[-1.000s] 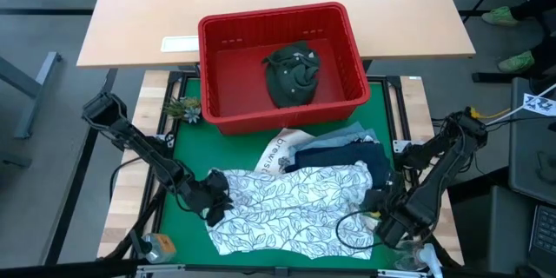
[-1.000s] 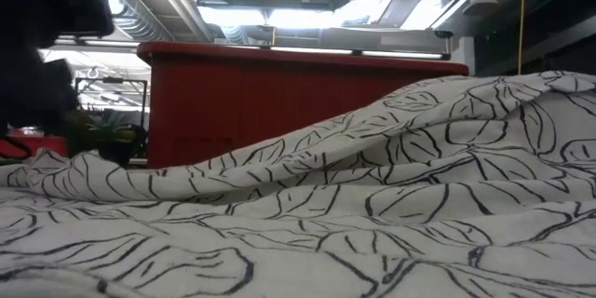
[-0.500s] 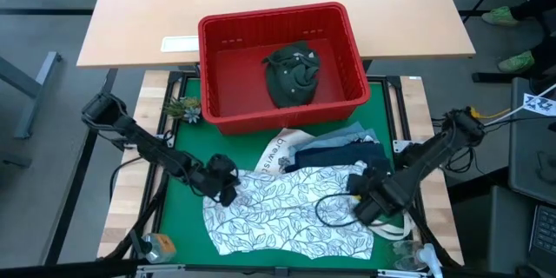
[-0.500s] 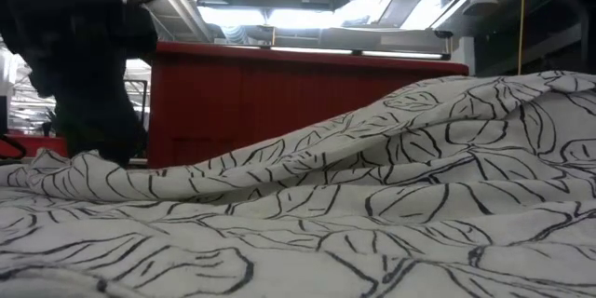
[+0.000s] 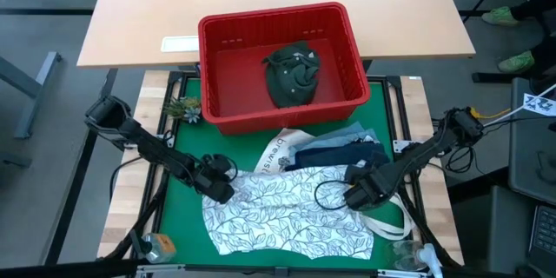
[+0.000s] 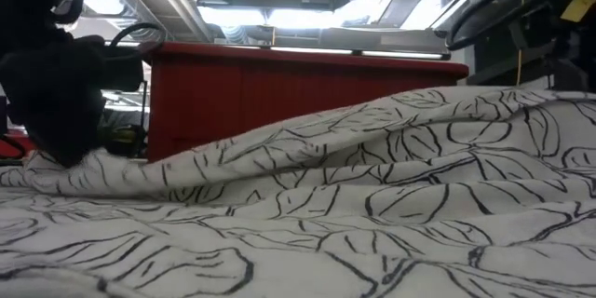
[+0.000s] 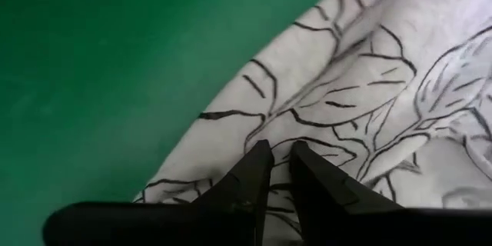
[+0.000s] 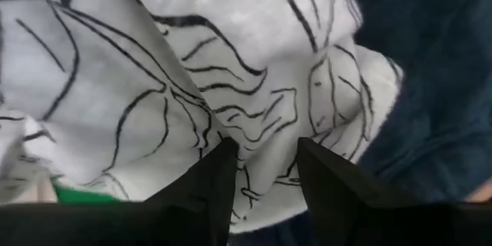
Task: Fold laundry
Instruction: Fold the patterned white shirt
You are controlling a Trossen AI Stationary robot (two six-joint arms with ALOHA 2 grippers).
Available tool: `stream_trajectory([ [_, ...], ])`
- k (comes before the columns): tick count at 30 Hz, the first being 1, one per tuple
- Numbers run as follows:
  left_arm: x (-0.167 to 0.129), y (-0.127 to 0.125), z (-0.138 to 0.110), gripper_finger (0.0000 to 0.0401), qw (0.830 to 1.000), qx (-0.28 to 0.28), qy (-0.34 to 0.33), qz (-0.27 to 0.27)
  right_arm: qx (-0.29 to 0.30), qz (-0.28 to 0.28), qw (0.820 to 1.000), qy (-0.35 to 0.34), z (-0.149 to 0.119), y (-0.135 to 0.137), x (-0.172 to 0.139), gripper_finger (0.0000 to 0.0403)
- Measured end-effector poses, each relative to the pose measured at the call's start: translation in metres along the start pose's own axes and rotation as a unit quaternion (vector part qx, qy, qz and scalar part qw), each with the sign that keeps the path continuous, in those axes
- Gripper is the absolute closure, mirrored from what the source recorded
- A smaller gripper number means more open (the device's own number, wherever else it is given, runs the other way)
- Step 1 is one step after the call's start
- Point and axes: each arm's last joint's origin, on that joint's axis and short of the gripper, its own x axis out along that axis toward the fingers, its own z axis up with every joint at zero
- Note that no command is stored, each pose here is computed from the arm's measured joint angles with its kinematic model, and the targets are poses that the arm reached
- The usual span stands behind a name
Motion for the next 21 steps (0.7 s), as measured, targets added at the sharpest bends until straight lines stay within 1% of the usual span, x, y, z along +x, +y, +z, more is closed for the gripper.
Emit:
stream_trajectory([
  [5,-0.001,0.007,0.0,0.0347,0.999,0.008,0.0,0.032,-0.002,-0.007,1.0,0.005,-0.001,-0.001,0.0,0.0262],
  [10,-0.001,0.01,0.002,0.0347,0.999,0.004,-0.001,0.042,-0.002,-0.008,1.0,0.006,-0.001,-0.001,0.0,0.0262],
  [16,-0.013,0.015,0.007,0.0347,1.0,-0.005,-0.005,0.029,-0.004,-0.018,1.0,0.006,0.0,-0.004,-0.018,0.0262],
  [21,-0.025,0.016,0.013,0.0347,1.0,-0.017,-0.02,-0.002,-0.005,-0.03,0.999,-0.009,0.002,-0.007,-0.034,0.0262],
])
